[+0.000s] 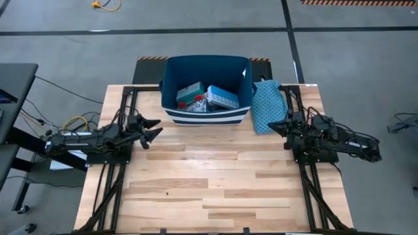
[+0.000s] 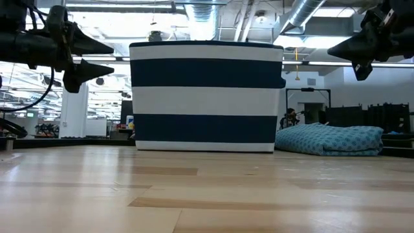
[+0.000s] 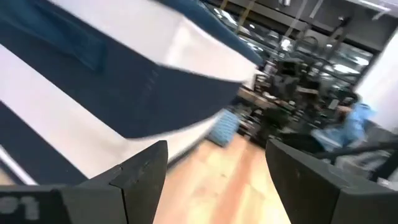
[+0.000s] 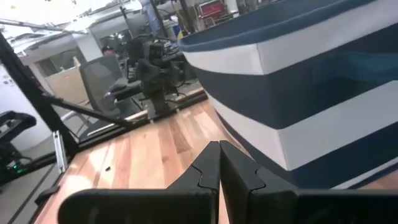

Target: Pick & place medical supplies in basket/bin

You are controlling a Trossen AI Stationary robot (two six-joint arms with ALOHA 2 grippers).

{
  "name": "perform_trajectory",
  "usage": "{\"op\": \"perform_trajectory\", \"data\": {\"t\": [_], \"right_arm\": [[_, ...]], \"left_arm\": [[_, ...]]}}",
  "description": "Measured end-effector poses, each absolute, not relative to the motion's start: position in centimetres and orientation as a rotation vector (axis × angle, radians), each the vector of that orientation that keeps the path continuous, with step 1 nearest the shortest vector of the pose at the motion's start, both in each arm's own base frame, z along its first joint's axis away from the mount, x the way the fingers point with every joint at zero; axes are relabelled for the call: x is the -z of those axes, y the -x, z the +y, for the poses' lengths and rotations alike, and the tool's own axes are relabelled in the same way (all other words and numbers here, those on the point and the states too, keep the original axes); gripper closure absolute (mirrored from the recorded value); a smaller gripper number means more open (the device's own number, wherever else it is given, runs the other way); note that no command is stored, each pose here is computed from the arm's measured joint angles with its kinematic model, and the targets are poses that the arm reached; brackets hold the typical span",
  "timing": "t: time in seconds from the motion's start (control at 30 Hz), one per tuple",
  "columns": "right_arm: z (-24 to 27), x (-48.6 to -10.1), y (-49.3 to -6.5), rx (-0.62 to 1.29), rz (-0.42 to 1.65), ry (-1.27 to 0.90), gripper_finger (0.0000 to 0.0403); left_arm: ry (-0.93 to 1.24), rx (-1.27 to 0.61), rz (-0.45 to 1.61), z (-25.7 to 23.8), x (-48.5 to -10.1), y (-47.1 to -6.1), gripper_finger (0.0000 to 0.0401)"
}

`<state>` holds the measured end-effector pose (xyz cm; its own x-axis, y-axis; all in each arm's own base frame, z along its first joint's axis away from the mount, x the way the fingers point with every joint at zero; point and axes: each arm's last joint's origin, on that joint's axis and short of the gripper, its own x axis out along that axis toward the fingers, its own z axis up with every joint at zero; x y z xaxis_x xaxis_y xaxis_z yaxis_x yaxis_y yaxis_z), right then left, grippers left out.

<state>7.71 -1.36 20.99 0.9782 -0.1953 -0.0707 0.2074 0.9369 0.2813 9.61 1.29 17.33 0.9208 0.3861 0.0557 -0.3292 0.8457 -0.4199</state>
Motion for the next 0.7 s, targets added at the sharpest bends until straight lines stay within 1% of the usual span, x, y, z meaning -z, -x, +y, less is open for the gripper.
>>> {"op": "perform_trajectory", "data": {"t": [0.13,0.3,0.47,0.7], "right_arm": [[-1.3,-20.8,-7.7,0.196,0.065,-0.294,0.0403],[-1.3,-20.3,-7.7,0.200,0.118,-0.290,0.0403],[-1.3,-19.7,-7.7,0.197,0.176,-0.208,0.0403],[-1.1,-17.6,-8.6,0.147,0.178,-0.107,0.0403]], "left_arm": [[0.467,-0.333,-0.133,1.2,-17.3,-9.7,0.0140],[0.441,-0.334,-0.126,1.2,-17.3,-9.7,0.0140],[0.443,-0.333,-0.126,1.2,-17.3,-9.7,0.0140],[0.432,-0.332,-0.122,1.2,-17.3,-9.7,0.0140]]}}
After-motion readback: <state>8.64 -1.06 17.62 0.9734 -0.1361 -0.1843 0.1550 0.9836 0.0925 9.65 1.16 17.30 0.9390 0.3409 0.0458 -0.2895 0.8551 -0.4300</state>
